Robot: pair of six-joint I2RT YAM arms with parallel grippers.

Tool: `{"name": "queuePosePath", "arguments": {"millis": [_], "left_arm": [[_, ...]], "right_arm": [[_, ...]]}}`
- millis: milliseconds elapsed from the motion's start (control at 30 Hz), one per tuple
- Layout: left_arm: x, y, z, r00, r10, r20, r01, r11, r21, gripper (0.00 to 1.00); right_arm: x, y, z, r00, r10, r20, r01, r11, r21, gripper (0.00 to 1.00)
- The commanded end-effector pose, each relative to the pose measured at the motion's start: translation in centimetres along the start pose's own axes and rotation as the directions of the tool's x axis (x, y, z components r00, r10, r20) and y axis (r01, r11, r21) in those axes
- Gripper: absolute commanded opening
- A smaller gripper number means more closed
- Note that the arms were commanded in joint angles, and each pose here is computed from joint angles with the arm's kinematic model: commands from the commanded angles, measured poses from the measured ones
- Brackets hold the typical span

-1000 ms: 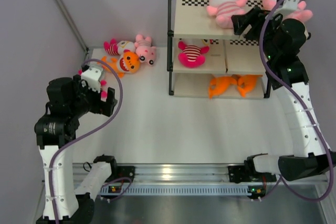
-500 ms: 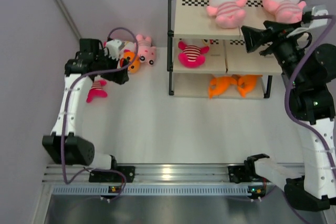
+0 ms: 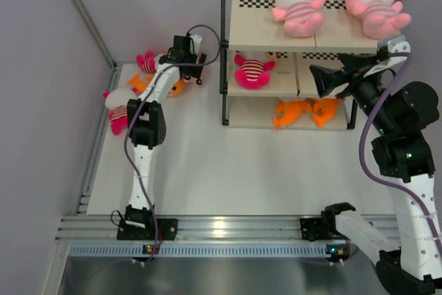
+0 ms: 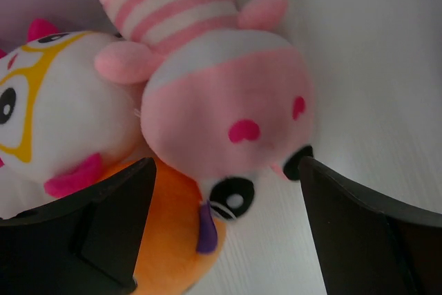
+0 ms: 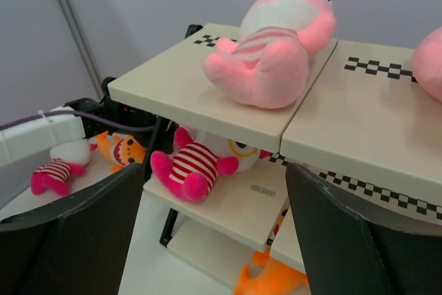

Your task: Place and organize the stuffed toys onto the shelf

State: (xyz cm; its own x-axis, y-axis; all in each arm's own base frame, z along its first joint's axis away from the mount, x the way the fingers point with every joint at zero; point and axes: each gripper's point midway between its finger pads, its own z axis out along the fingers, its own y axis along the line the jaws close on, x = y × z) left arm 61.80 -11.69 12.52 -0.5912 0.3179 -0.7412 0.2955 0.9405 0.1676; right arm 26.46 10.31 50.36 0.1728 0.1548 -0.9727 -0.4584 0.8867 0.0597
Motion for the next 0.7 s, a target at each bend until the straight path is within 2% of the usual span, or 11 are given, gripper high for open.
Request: {"name": "queuePosePath", "arguments": {"millis": [0, 133, 200, 233, 267, 300, 333, 467, 600, 633, 667], "left_arm": [[-5.1, 3.1, 0.9, 0.983, 0.001, 0.184, 0.038, 0.977, -0.208, 0.91], [-4.5, 2.5, 3.3, 0.98, 0.037, 0.196, 0.012, 0.97, -0.242, 0.89], [-3.5, 2.5, 4.2, 0.984, 0.038, 0.175, 0.008, 0.967, -0.253, 0.73], [-3.0, 3.2, 4.3, 0.986, 0.046, 0.161, 0.003, 0.956, -0.292, 0.64], [-2.8, 3.6, 4.1, 0.987, 0.044, 0.152, 0.006, 0.949, -0.316, 0.31], [-2.8, 4.0, 3.7, 0.988, 0.039, 0.148, 0.012, 0.944, -0.329, 0.12], [-2.7, 4.0, 3.3, 0.989, 0.039, 0.144, 0.009, 0.947, -0.321, 0.04], [-4.3, 2.5, -1.5, 0.981, 0.069, 0.184, -0.035, 0.982, -0.186, 0.0], [-6.9, -1.2, -9.7, 0.948, 0.101, 0.303, -0.122, 0.991, 0.05, 0.0], [-7.1, -2.6, -13.6, 0.938, 0.094, 0.333, -0.147, 0.98, 0.137, 0.0], [-7.5, -2.3, -15.3, 0.932, 0.09, 0.352, -0.144, 0.981, 0.129, 0.0]], "right_arm": [[-0.2, 0.3, -1.0, 0.998, -0.069, 0.013, 0.069, 0.997, -0.02, 0.84], [0.6, 0.3, -1.6, 0.997, -0.078, -0.012, 0.078, 0.997, -0.021, 0.84], [1.1, -0.1, -1.6, 0.997, -0.078, -0.017, 0.078, 0.997, -0.002, 0.84], [1.1, -0.1, -1.7, 0.997, -0.078, -0.015, 0.078, 0.997, -0.002, 0.84], [1.2, 0.1, -1.8, 0.997, -0.077, -0.017, 0.077, 0.997, -0.013, 0.84], [1.1, 0.3, -1.8, 0.997, -0.076, -0.016, 0.076, 0.997, -0.022, 0.84], [0.8, 0.6, -2.0, 0.997, -0.075, -0.01, 0.075, 0.997, -0.033, 0.84], [0.0, 1.6, -2.6, 0.997, -0.072, 0.011, 0.072, 0.994, -0.077, 0.84], [-0.3, 3.7, -3.2, 0.999, -0.05, -0.003, 0.049, 0.983, -0.178, 0.84], [-0.2, 5.0, -3.5, 0.999, -0.037, -0.017, 0.031, 0.967, -0.253, 0.84], [0.1, 5.7, -3.6, 0.999, -0.025, -0.037, 0.014, 0.957, -0.29, 0.84]]}}
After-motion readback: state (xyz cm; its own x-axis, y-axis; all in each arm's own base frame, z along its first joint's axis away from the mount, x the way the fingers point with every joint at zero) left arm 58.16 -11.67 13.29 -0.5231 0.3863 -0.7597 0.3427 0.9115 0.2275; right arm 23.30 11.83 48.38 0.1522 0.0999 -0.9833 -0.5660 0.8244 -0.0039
